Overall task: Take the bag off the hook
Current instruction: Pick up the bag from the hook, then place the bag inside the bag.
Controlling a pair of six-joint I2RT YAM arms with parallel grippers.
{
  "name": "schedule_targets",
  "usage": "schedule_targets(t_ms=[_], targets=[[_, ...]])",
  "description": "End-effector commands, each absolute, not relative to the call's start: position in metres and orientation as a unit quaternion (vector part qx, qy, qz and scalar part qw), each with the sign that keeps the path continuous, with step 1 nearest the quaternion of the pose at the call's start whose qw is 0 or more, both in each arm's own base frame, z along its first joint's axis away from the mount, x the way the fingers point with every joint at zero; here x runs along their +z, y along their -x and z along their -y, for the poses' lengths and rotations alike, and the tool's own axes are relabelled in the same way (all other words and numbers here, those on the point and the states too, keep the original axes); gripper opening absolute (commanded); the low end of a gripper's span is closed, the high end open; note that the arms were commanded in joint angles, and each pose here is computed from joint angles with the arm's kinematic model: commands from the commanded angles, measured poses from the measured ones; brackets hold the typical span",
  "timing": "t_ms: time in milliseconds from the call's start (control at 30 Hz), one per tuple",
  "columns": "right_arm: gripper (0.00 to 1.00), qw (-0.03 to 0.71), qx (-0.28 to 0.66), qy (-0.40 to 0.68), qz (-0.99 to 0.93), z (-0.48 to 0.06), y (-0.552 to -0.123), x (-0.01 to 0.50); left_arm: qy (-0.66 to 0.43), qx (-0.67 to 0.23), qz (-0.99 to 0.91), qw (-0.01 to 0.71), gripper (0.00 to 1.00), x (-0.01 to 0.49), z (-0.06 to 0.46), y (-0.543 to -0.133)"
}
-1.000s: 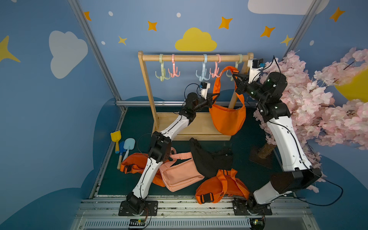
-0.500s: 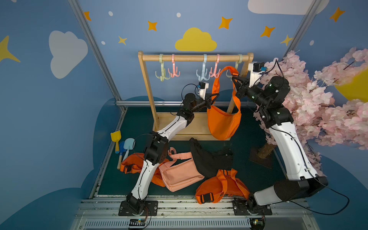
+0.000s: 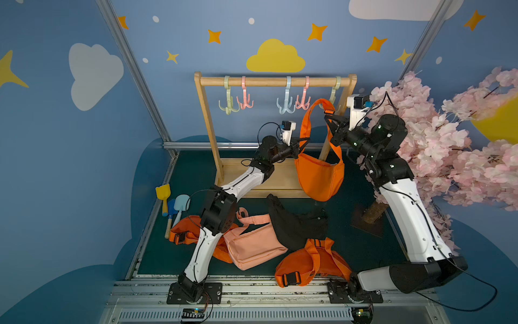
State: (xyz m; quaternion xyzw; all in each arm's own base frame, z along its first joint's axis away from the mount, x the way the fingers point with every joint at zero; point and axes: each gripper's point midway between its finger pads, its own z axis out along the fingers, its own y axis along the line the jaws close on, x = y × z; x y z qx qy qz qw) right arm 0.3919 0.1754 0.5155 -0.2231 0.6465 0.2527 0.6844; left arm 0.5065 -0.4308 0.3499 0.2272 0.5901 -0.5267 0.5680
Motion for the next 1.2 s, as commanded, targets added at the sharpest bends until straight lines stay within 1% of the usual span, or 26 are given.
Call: schedule_targets(t_ms=[0, 300, 667, 800, 933, 1167], targets=[[0.0, 0.711, 0.244, 0.224, -0.62, -0.171, -0.373, 0.536, -0.236, -0.539, -0.55, 0.592, 0.04, 0.394, 0.419, -0.484], [0.0, 0.702, 0.234, 0.231, -0.632, -0.169, -0.352, 0.524, -0.244, -0.529, -0.558, 0.59, 0.04, 0.382, 0.411, -0.455], [0.0, 0.689, 0.244, 0.227, -0.644, -0.168, -0.315, 0.503, -0.277, -0.525, -0.551, 0.586, 0.04, 0.367, 0.407, -0.398], [0.0, 0.671, 0.255, 0.229, -0.657, -0.171, -0.304, 0.493, -0.29, -0.519, -0.553, 0.584, 0.04, 0.362, 0.399, -0.373], [0.0, 0.649, 0.261, 0.23, -0.677, -0.174, -0.296, 0.478, -0.303, -0.512, -0.559, 0.577, 0.04, 0.367, 0.388, -0.349], [0.0, 0.605, 0.255, 0.21, -0.725, -0.168, -0.291, 0.444, -0.33, -0.5, -0.601, 0.529, 0.04, 0.355, 0.378, -0.307]])
